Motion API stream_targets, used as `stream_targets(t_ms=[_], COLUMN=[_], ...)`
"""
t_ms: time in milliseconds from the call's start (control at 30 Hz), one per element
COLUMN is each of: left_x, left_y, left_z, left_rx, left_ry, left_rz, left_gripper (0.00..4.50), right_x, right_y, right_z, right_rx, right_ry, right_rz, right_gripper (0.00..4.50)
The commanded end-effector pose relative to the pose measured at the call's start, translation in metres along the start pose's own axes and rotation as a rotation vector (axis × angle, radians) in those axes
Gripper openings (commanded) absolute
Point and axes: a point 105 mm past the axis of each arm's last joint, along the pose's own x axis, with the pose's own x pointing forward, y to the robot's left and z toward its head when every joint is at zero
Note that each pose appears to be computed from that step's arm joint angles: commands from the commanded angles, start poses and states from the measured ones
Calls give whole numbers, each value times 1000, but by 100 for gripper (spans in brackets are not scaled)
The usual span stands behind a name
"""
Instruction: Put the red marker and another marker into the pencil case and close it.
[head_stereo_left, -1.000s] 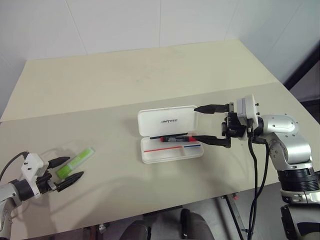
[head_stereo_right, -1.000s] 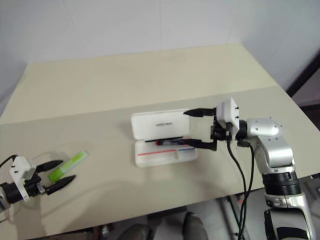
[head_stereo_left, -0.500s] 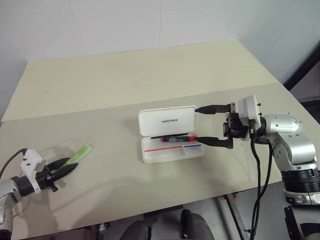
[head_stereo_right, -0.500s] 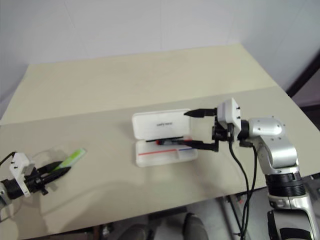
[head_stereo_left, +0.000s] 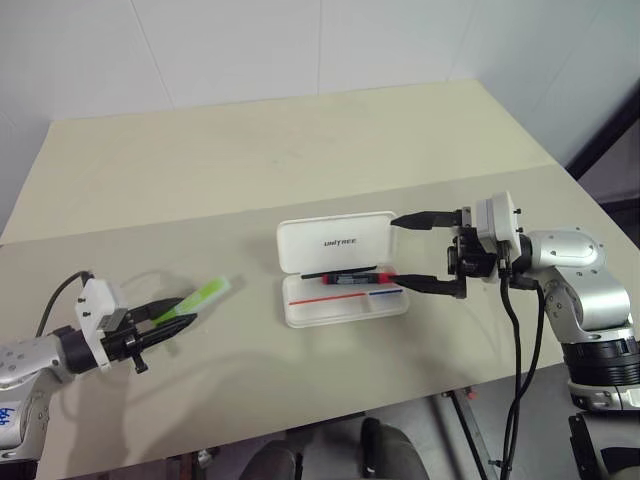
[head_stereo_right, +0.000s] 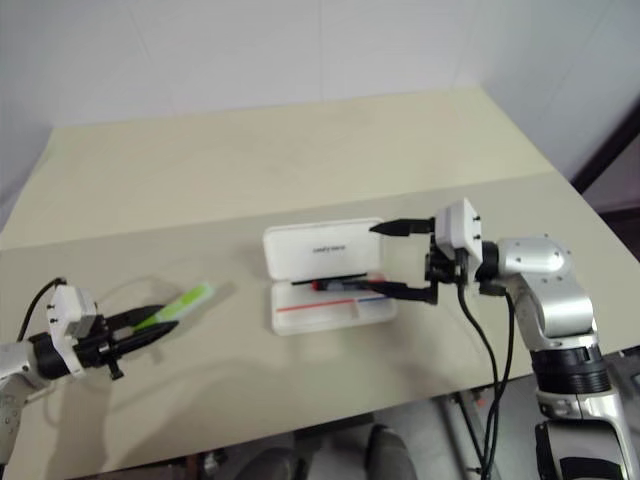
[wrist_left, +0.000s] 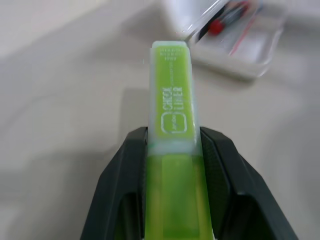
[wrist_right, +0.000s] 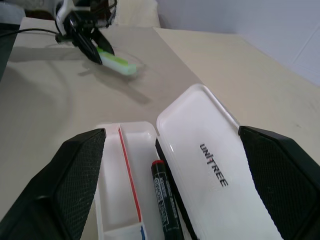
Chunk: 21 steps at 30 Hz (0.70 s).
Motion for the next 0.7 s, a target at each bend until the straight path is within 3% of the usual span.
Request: stream_targets(t_ms=[33,200,700], left_x=[17,56,140], left_y=[-10,-23,-62], left_z=[26,42,31], left_rx=[73,124,144], left_ry=[-37,-71,-77], left_rz=[-79,-166,-351], left_gripper=[111,111,111], right_x=[-9,-14,-34], right_y=[-3,-1,20], right_z=[4,1,9], right_rx=[-31,-30,-3], right_ry=[1,16,73], right_rz=[-32,-50,-125], right_gripper=[450,450,450])
